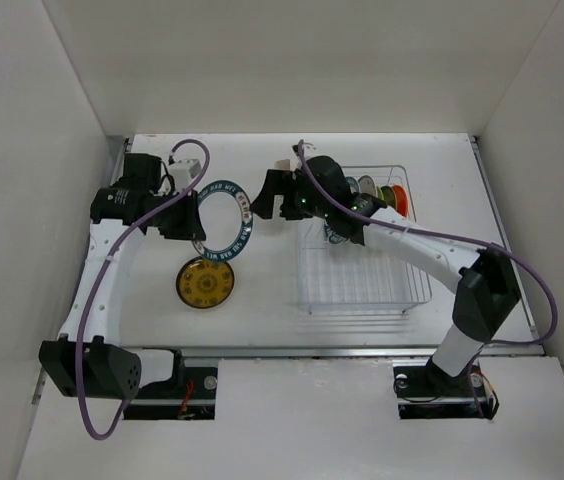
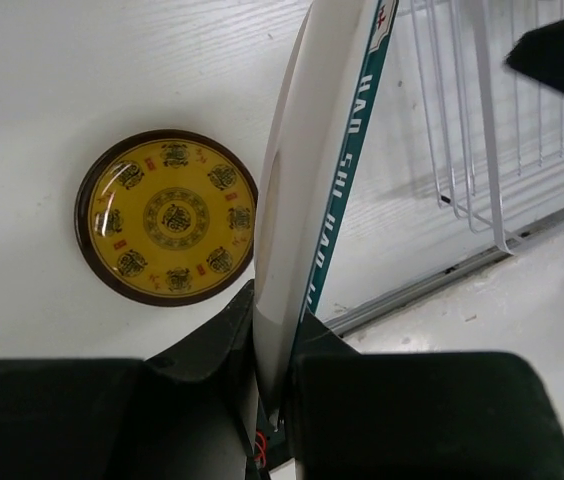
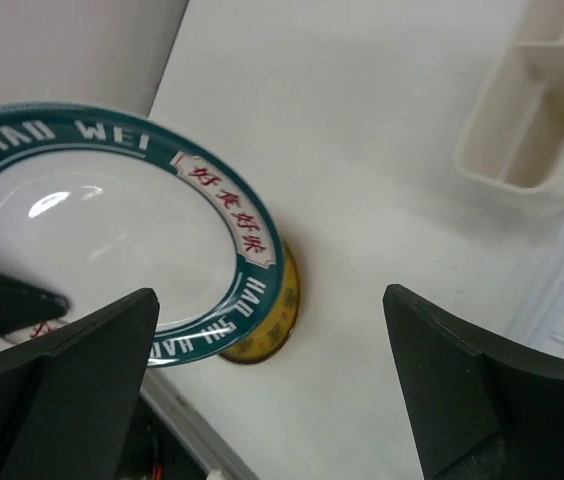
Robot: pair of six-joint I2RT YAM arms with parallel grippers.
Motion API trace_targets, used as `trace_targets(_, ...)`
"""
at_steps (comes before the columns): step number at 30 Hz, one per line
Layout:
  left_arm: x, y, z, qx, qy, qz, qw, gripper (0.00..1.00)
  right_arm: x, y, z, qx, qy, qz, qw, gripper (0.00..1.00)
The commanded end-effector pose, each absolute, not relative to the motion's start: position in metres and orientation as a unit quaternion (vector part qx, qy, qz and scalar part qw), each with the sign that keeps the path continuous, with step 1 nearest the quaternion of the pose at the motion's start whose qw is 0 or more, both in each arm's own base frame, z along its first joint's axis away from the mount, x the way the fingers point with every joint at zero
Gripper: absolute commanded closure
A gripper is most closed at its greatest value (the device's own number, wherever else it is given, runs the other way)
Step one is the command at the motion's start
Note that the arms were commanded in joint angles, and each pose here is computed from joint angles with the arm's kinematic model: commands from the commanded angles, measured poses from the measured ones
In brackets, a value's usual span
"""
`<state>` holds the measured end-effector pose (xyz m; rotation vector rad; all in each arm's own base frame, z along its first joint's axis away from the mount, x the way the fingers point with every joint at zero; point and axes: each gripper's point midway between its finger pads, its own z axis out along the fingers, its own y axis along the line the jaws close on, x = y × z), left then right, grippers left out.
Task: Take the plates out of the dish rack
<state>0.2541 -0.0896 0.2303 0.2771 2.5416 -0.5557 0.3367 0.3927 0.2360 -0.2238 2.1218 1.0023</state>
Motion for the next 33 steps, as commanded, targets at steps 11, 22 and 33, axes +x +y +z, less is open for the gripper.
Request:
trace_targets(11, 0.35, -0.056, 0.222, 0.028, 0.94, -0.124, 0.316, 1.0, 0.371, 0.29, 0.323, 0.091, 0.821, 0.214, 0.522, 0.0)
trace_targets(22, 0.427, -0.047, 0.158, -0.045, 0.94, -0.262, 0.213, 1.0, 0.353, 0.252, 0.343, 0.1, 0.815, 0.177, 0.542, 0.0)
trace_targets(33, 0.447, -0.02, 0.085, -0.132, 0.936, -0.309, 0.101, 1.0, 0.336, 0.241, 0.345, 0.082, 0.816, 0.185, 0.541, 0.0)
